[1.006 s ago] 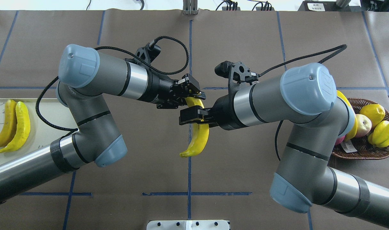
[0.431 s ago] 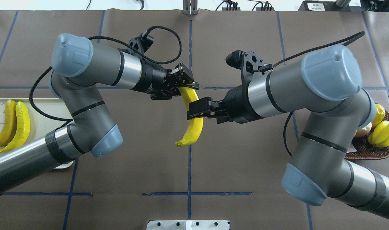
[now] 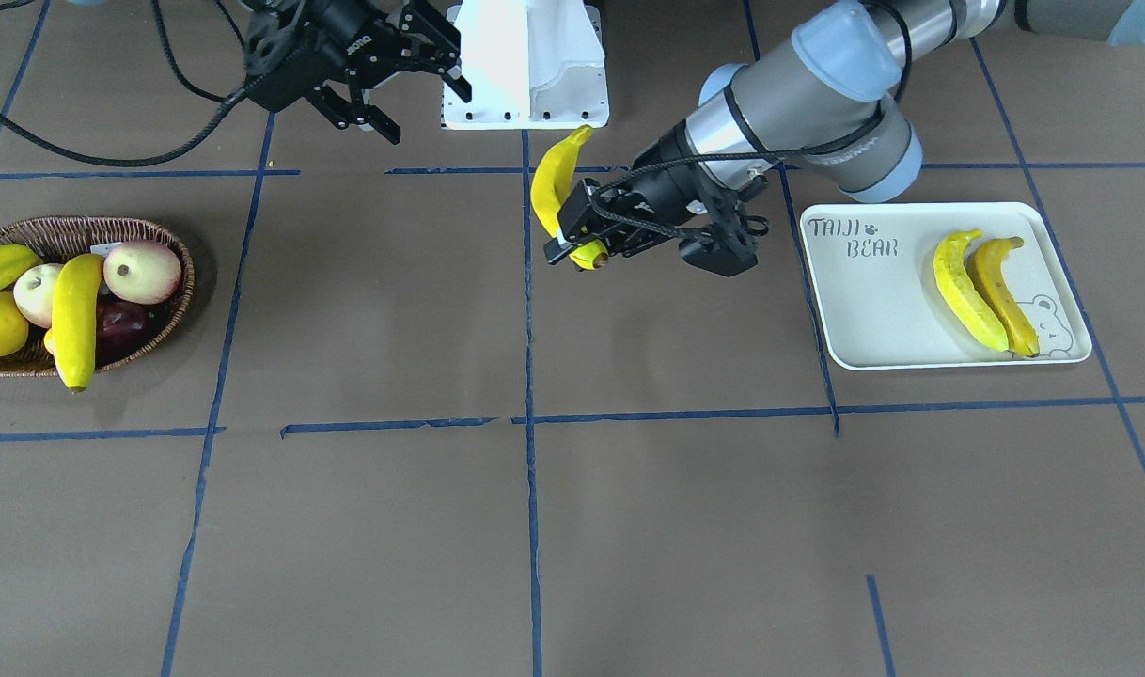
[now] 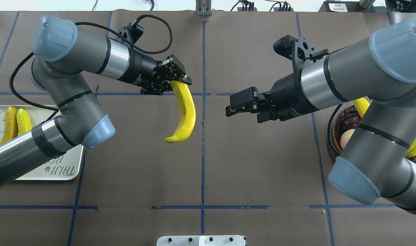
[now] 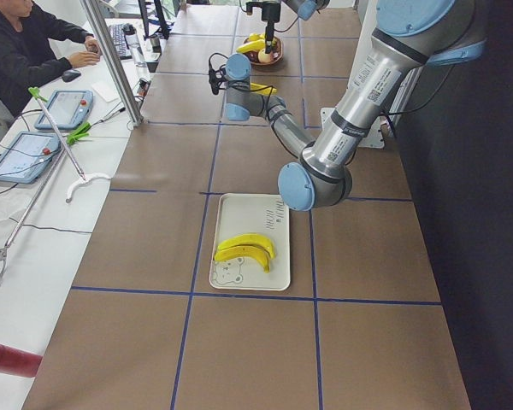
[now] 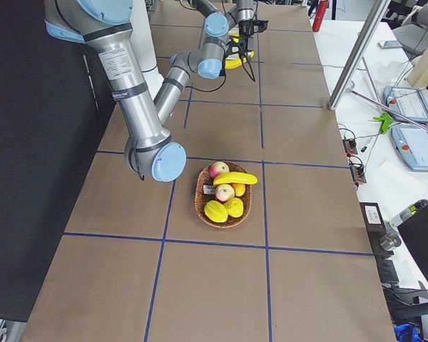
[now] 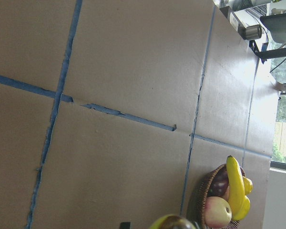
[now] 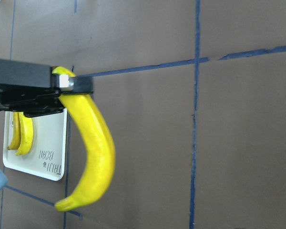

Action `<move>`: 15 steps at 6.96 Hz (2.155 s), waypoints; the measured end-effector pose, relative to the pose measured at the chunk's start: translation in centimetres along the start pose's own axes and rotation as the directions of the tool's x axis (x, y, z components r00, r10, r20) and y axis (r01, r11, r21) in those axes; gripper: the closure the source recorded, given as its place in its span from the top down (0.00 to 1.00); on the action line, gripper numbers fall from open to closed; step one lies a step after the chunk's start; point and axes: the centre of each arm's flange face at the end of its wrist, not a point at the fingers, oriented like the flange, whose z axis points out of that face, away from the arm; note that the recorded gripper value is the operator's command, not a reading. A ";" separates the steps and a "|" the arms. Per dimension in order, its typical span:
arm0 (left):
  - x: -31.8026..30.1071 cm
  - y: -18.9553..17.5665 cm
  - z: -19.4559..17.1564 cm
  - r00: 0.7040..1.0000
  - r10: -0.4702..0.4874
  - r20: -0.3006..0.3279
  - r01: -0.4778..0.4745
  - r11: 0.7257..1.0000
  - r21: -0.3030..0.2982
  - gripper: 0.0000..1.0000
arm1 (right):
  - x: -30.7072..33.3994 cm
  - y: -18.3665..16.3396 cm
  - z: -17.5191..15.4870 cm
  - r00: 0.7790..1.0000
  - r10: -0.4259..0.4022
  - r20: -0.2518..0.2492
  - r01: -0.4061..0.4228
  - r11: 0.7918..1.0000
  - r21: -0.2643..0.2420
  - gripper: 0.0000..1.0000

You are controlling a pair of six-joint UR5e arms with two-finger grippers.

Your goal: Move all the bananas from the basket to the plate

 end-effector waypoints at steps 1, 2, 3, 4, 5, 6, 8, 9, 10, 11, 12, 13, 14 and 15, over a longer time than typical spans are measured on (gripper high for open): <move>-3.7 -2.4 -2.9 0.999 -0.022 0.042 0.022 1.000 -0.002 0.00 | 2.1 -1.7 -1.9 0.999 0.029 -0.019 -0.028 0.999 0.020 1.00; -8.1 -4.8 -6.8 0.995 -0.036 0.088 0.037 0.999 -0.011 0.00 | 4.1 -3.3 -3.5 0.998 0.052 -0.042 -0.050 0.997 0.050 1.00; -13.4 -6.7 -11.2 0.990 -0.039 0.133 0.042 0.999 -0.021 0.00 | 6.5 -4.6 -4.5 0.996 0.053 -0.074 -0.047 0.996 0.076 1.00; -19.0 -7.3 -14.5 0.985 -0.022 0.173 0.028 0.999 -0.031 0.00 | 8.6 -5.4 -5.1 0.994 0.034 -0.107 -0.025 0.996 0.090 1.00; -24.2 -7.1 -16.6 0.977 0.009 0.215 0.000 0.999 -0.040 0.00 | 10.6 -6.0 -5.6 0.991 0.015 -0.136 -0.002 0.995 0.098 1.00; -28.0 -6.9 -17.7 0.968 0.038 0.248 -0.027 0.998 -0.048 0.00 | 12.0 -6.3 -5.7 0.988 0.006 -0.157 0.009 0.995 0.097 1.00; -32.7 -7.8 -18.6 0.953 0.071 0.295 -0.058 0.997 -0.052 0.00 | 14.0 -6.7 -5.4 0.983 0.008 -0.185 0.009 0.996 0.093 1.00; -34.6 -8.8 -18.7 0.945 0.085 0.317 -0.074 0.996 -0.048 0.46 | 14.4 -6.9 -5.2 0.981 0.010 -0.192 0.008 0.996 0.093 1.00; -36.4 -9.6 -18.8 0.934 0.110 0.340 -0.099 0.994 -0.050 0.96 | 14.7 -7.0 -5.1 0.980 0.012 -0.196 0.007 0.996 0.094 1.00; -37.8 -10.2 -18.8 0.924 0.138 0.357 -0.127 0.990 -0.055 1.00 | 14.8 -7.1 -5.1 0.980 0.013 -0.199 0.007 0.995 0.097 1.00; -38.4 -10.5 -18.9 0.916 0.163 0.365 -0.153 0.987 -0.057 1.00 | 14.8 -7.2 -5.1 0.979 0.014 -0.201 0.007 0.995 0.099 1.00; -38.6 -10.9 -19.4 0.914 0.173 0.367 -0.166 0.985 -0.052 1.00 | 15.1 -7.4 -5.2 0.979 0.012 -0.205 0.009 0.995 0.102 1.00; -38.4 -11.3 -20.2 0.916 0.172 0.362 -0.168 0.985 -0.040 1.00 | 15.8 -7.6 -5.5 0.977 0.005 -0.214 0.018 0.995 0.102 1.00; -37.7 -11.9 -21.4 0.923 0.165 0.347 -0.165 0.986 -0.030 1.00 | 17.3 -7.6 -5.9 0.972 -0.011 -0.234 0.035 0.995 0.098 1.00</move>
